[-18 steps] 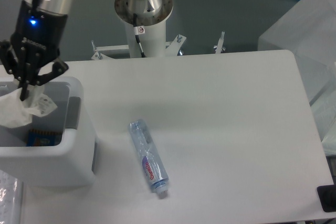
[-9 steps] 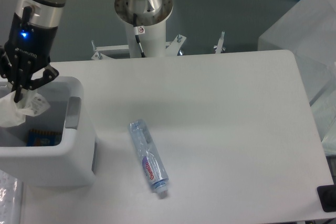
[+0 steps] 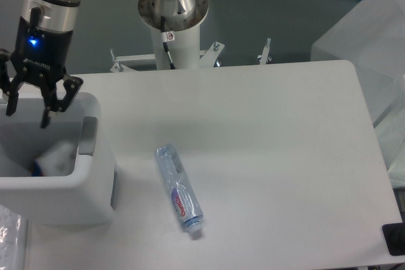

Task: Place the trash in the trash can
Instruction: 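Move the open gripper back over the table beside the bottle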

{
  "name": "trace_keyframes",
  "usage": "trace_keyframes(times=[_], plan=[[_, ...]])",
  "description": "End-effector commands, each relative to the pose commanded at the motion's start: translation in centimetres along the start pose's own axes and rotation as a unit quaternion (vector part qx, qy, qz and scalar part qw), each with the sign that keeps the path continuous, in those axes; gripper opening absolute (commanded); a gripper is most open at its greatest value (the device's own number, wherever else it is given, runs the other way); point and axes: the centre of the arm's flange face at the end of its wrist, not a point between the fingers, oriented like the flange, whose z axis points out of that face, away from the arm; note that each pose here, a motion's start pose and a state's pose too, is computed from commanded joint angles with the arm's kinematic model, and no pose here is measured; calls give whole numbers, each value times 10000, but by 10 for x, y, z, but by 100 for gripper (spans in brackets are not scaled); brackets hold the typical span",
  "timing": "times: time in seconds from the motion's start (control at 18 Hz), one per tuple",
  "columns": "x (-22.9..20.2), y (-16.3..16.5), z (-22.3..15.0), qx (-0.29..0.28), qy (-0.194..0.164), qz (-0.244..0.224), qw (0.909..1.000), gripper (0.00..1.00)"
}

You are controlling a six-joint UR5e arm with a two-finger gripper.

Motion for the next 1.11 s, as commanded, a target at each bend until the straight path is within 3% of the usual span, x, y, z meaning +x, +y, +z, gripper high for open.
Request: trace_keyframes(times=[0.06, 0.11, 0.22, 0.39, 0.67, 0.89, 1.11], plan=[[-12, -3, -6, 52, -88, -83, 9999, 73], [-42, -1, -14, 97, -284, -336, 9990, 82], [-110, 13, -24, 131, -610, -1060, 9924, 91], [-199, 24, -52, 316, -1046, -1903, 9756, 96], [-297, 45, -55, 260, -1393, -2631, 9543, 100], [-352, 57, -14, -194, -1707, -2890, 9418, 100], [-390, 57, 32, -487, -1729, -2977, 9376, 100]])
